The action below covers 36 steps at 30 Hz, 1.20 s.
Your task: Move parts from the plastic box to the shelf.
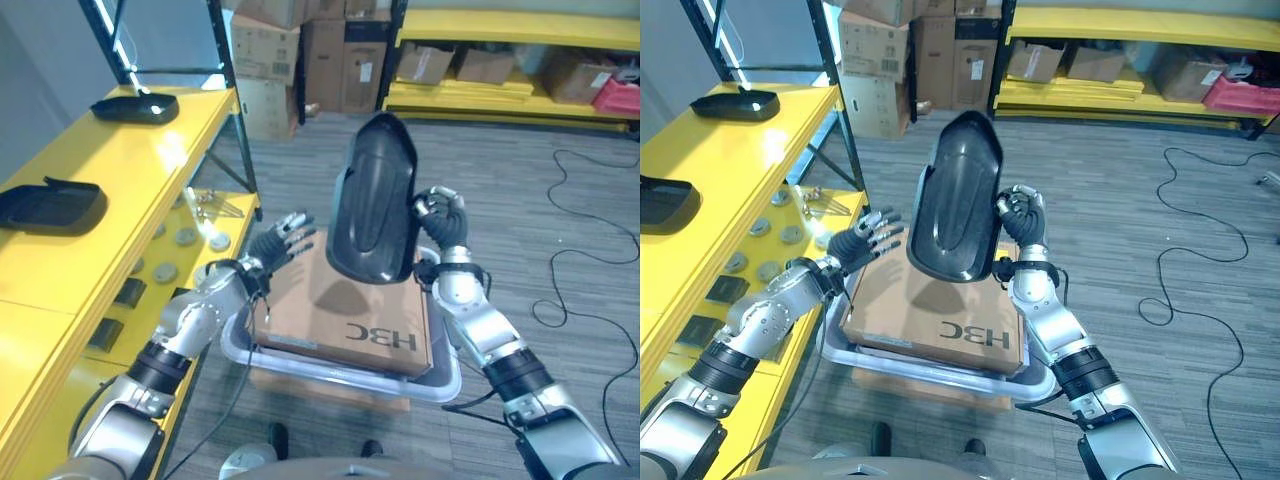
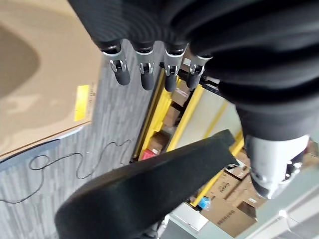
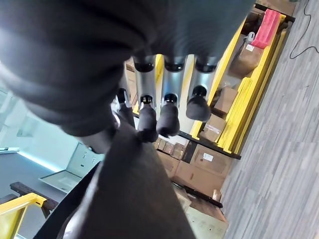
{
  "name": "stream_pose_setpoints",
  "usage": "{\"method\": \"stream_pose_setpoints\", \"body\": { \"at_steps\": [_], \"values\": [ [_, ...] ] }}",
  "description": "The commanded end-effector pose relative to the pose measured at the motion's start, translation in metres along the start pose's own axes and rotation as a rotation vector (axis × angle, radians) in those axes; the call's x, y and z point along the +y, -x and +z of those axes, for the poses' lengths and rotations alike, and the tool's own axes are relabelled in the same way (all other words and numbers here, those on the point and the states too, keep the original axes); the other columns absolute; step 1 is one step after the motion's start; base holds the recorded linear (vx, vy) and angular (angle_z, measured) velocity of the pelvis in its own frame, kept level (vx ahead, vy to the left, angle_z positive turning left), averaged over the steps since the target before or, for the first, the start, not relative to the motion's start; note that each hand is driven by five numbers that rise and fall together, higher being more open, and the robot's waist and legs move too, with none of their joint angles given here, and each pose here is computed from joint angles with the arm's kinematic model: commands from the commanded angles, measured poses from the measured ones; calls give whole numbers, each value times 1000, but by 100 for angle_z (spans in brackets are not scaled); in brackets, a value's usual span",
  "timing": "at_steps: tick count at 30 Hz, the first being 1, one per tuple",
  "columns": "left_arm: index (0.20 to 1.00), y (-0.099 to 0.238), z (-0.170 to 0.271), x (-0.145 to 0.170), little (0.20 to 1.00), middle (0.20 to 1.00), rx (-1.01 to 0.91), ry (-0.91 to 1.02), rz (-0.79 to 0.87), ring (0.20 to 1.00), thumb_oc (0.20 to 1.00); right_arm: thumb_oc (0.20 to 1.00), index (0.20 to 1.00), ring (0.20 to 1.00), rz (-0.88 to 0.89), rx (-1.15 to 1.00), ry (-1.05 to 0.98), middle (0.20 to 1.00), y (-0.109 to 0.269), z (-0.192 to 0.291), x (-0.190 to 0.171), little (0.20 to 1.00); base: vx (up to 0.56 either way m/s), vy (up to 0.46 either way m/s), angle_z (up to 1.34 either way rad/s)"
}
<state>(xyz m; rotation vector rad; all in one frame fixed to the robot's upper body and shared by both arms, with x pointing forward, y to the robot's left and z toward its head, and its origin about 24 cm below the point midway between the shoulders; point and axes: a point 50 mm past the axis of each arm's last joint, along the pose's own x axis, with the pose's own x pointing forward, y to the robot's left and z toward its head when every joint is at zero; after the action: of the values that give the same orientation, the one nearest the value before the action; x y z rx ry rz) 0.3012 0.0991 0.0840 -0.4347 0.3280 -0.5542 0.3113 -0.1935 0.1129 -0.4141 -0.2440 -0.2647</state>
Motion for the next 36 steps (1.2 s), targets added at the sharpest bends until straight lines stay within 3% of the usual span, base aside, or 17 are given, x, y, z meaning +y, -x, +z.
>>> {"method": "stream_pose_setpoints", "body": {
  "at_steps": [1,11,21,36],
  "values": [
    [1000,-15,0,-13,1000,1000,17,37,-21,1000,1000,200,200,200,13,-139,-44,200,-17,30,0,200,0,0,0],
    [1000,-22,-1,-12,1000,1000,1,-21,23,1000,1000,200,200,200,46,-114,-45,200,-16,26,7,200,21,-7,-4],
    [1000,-30,7,-23,1000,1000,-34,-225,-1,1000,1000,200,200,200,71,-97,-65,200,-15,26,16,200,12,-3,-2],
    [1000,-39,-11,-68,1000,1000,19,-120,-178,1000,1000,200,200,200,95,-93,-81,200,-15,29,28,200,6,-1,-2]
  ]
}}
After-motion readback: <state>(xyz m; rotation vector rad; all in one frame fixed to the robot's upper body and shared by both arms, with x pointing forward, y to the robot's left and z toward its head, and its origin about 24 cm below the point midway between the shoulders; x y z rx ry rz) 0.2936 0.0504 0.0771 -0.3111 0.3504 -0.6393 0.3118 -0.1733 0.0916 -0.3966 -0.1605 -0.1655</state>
